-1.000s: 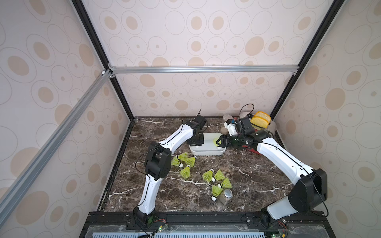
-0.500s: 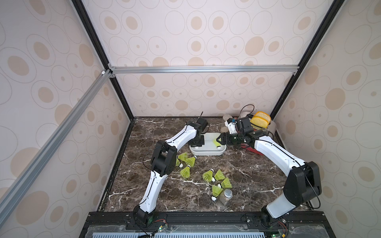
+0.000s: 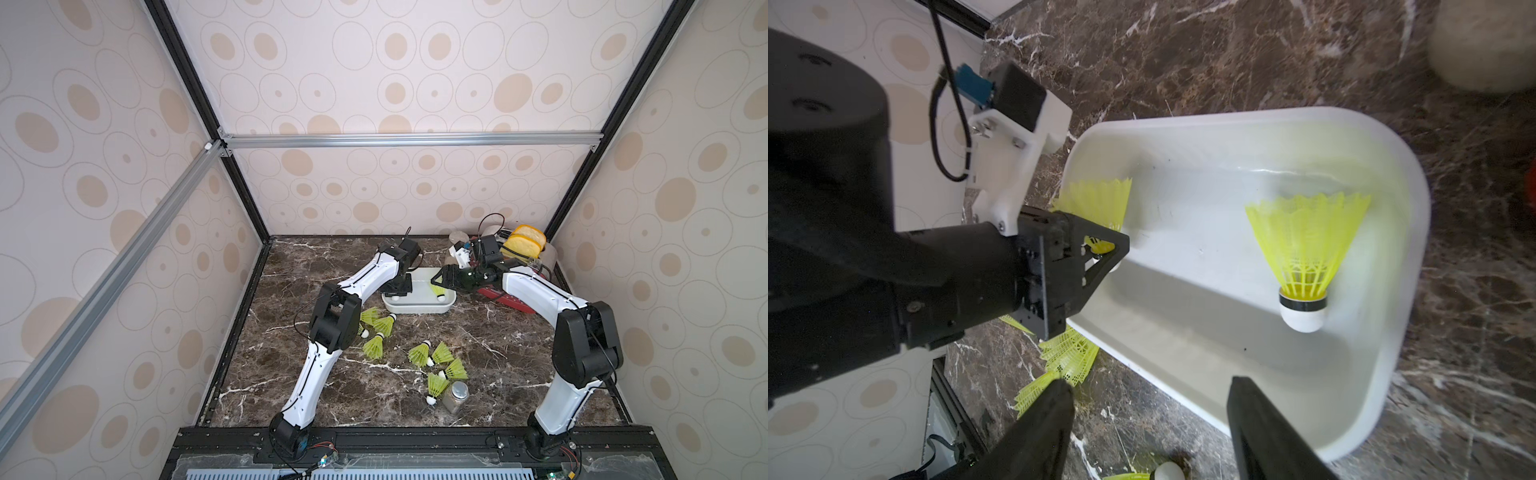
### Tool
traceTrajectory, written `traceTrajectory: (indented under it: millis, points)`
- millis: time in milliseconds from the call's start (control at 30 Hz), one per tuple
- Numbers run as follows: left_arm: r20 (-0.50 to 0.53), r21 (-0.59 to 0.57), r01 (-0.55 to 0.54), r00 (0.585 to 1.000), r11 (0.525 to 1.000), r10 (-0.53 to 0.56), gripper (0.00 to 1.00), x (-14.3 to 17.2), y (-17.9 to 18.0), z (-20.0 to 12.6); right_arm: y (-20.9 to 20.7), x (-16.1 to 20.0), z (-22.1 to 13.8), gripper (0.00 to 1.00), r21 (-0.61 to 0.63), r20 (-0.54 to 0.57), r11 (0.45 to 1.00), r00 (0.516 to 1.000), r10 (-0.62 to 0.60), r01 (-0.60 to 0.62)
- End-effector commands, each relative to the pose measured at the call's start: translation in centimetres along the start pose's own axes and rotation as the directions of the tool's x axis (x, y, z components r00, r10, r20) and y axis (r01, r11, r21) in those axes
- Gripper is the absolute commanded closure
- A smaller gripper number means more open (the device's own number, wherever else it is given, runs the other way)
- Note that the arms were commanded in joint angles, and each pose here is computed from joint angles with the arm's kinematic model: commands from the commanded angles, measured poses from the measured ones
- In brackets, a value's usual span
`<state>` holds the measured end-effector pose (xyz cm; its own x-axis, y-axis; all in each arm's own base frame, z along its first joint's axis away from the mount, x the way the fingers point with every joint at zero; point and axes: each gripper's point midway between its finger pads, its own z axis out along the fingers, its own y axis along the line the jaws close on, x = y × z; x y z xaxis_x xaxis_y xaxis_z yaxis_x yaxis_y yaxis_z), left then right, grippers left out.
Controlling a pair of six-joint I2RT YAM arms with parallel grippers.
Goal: Put the shuttlecocks into the storage box
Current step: Place the shuttlecock in the storage box.
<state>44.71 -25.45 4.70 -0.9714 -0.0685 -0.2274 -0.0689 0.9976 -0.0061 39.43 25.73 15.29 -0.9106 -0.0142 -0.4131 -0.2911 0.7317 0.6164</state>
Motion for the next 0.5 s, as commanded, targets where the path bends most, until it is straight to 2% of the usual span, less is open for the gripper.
traceTrajectory:
  millis: [0, 233, 267, 367, 467]
  points:
    - [-0.006, -0.044, 0.015, 1.0, 0.999, -0.015, 0.88, -0.17, 0.87, 0.0, 0.66, -0.9, -0.02, 0.35, -0.039, 0.01, 0.999, 1.0, 0.016, -0.015]
    - [-0.014, -0.056, 0.012, 1.0, 0.998, -0.013, 0.87, -0.25, 0.91, 0.57, 0.38, -0.7, 0.0, 0.35, -0.034, 0.004, 0.999, 1.0, 0.019, -0.019]
    - [-0.015, -0.061, 0.011, 1.0, 0.998, -0.012, 0.84, -0.23, 0.96, 0.61, 0.4, -0.68, 0.02, 0.35, -0.035, 0.004, 0.999, 1.0, 0.017, -0.017]
    - [-0.019, -0.069, 0.005, 1.0, 0.998, -0.006, 0.62, -0.16, 1.09, 0.68, 0.43, -0.78, -0.02, 0.35, -0.034, 0.005, 0.999, 1.0, 0.017, -0.017]
    - [-0.018, -0.075, 0.005, 1.0, 0.997, -0.006, 0.52, -0.22, 1.22, 0.6, 0.46, -0.86, -0.01, 0.35, -0.034, 0.004, 0.999, 1.0, 0.017, -0.017]
